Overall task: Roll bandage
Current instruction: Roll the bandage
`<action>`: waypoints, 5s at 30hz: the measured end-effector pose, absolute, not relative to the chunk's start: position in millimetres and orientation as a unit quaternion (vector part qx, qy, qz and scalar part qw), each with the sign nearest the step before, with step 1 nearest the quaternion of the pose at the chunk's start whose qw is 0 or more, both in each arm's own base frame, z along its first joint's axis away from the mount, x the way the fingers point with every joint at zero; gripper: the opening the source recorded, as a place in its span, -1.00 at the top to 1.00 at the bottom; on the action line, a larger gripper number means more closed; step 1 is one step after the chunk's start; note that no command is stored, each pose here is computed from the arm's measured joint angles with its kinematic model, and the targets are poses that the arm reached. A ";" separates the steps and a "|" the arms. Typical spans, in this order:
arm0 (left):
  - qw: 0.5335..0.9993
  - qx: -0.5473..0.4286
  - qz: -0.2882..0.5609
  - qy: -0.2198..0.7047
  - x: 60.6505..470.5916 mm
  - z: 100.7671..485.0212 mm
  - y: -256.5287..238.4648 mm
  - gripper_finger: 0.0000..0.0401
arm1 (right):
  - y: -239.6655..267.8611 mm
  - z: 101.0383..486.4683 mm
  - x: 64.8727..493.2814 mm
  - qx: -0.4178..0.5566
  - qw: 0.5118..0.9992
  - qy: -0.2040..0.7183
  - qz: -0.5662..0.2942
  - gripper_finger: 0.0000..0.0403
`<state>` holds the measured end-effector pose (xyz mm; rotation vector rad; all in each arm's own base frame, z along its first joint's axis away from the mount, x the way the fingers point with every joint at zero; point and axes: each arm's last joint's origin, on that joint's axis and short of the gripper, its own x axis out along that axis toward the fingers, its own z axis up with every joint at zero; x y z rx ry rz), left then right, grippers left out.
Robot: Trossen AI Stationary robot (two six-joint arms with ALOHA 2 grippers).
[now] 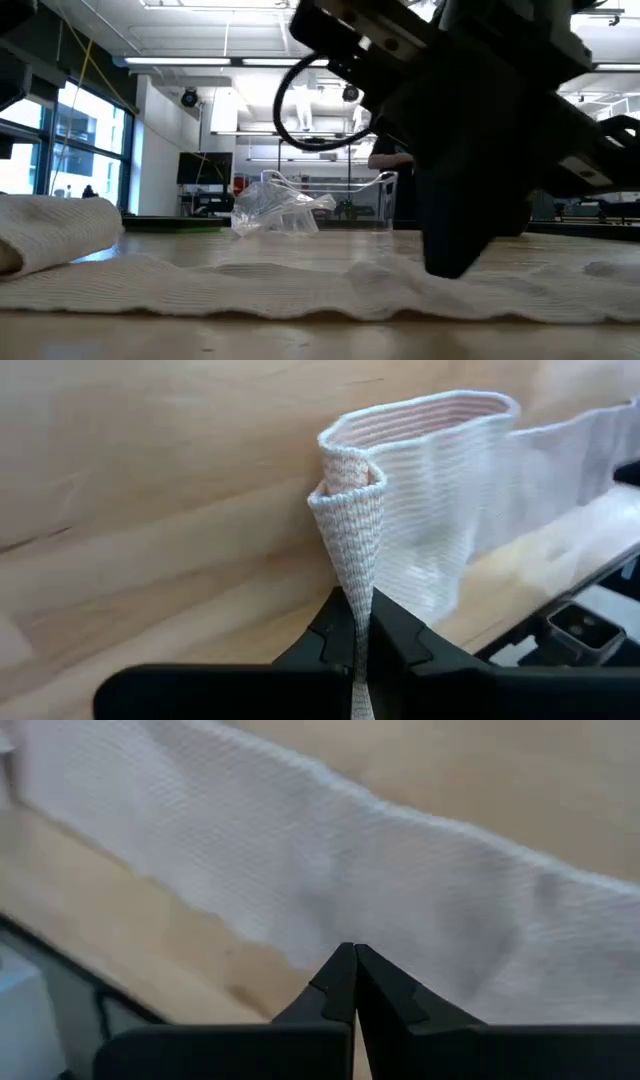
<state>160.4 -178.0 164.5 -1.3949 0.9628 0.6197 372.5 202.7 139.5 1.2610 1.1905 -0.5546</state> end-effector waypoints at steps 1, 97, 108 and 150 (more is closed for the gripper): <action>0.623 -0.603 0.269 0.419 162.8 167.1 -177.5 1.00 | 202.1 138.8 371.5 0.544 0.612 0.519 -0.245 1.00; 0.631 -0.620 0.201 0.421 192.0 114.9 -172.1 0.14 | 186.8 127.5 389.5 0.521 0.645 0.531 -0.176 1.00; 0.636 -0.615 0.219 0.411 192.8 111.3 -169.0 0.93 | 183.6 141.6 385.5 0.516 0.654 0.519 -0.190 1.00; 0.660 -0.536 0.310 0.426 171.9 184.3 -191.9 1.00 | 184.6 138.4 359.8 0.502 0.596 0.535 -0.327 1.00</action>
